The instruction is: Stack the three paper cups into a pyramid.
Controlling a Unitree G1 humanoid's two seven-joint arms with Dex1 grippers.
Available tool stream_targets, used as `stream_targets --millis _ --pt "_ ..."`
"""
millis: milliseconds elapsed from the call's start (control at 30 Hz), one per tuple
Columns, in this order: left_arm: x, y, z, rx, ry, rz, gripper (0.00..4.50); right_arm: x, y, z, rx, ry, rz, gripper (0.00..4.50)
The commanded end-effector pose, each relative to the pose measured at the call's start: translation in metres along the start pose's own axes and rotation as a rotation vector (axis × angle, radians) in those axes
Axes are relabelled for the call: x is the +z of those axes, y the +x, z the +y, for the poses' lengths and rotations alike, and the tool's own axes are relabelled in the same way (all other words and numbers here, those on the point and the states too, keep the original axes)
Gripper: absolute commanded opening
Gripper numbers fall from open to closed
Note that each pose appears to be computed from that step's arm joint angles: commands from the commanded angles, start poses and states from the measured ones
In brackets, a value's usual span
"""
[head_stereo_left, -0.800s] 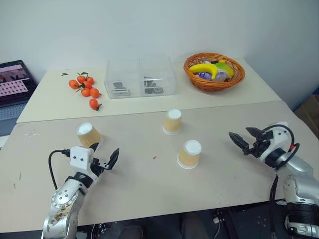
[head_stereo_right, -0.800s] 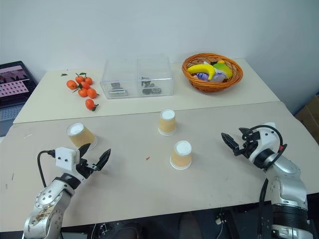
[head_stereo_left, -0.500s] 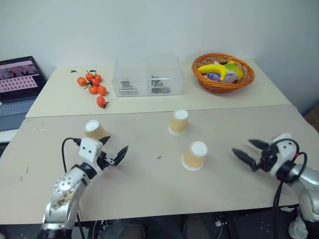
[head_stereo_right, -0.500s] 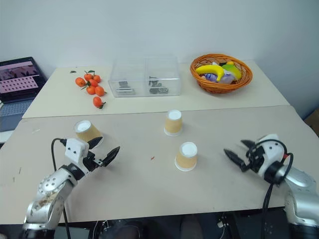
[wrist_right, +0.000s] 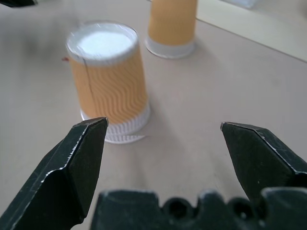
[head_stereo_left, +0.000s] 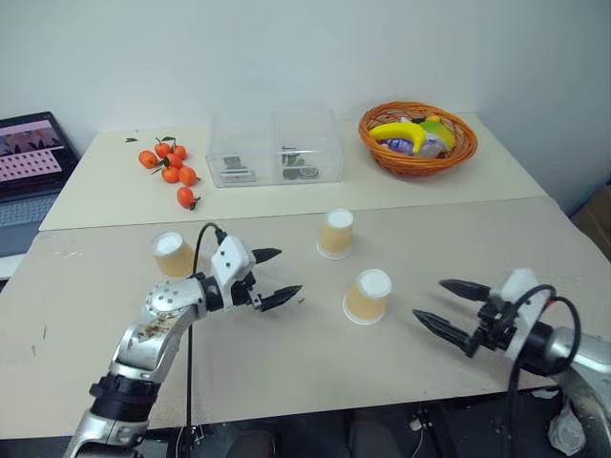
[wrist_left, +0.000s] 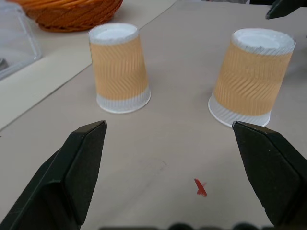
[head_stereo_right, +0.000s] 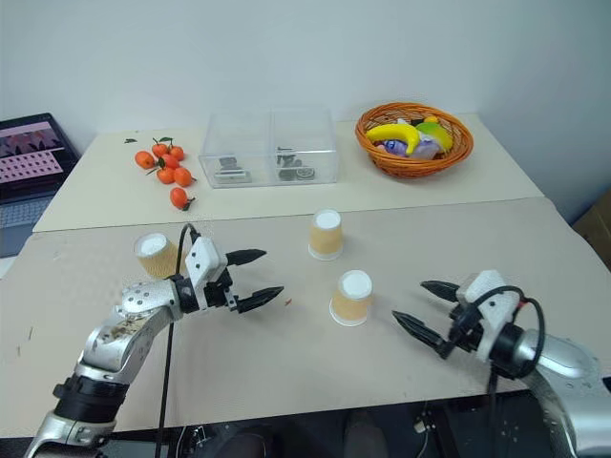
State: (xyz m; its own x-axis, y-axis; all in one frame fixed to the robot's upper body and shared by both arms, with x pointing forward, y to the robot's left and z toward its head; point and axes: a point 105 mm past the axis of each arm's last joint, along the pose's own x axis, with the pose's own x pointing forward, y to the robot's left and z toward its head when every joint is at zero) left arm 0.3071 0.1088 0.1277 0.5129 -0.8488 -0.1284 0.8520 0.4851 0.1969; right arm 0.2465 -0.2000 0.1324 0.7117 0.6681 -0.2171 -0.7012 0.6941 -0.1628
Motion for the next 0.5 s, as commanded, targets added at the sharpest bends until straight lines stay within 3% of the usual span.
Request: stream_targets --millis 33,500 --pt "0.004 -0.003 0.006 0.027 0.037 -0.003 4.5 0.007 0.006 0.004 0.007 0.003 -0.036 4.46" --pt "-0.006 -0.017 0.007 0.095 0.012 0.029 4.5 0.016 0.035 0.026 0.141 0.062 -0.108 4.46"
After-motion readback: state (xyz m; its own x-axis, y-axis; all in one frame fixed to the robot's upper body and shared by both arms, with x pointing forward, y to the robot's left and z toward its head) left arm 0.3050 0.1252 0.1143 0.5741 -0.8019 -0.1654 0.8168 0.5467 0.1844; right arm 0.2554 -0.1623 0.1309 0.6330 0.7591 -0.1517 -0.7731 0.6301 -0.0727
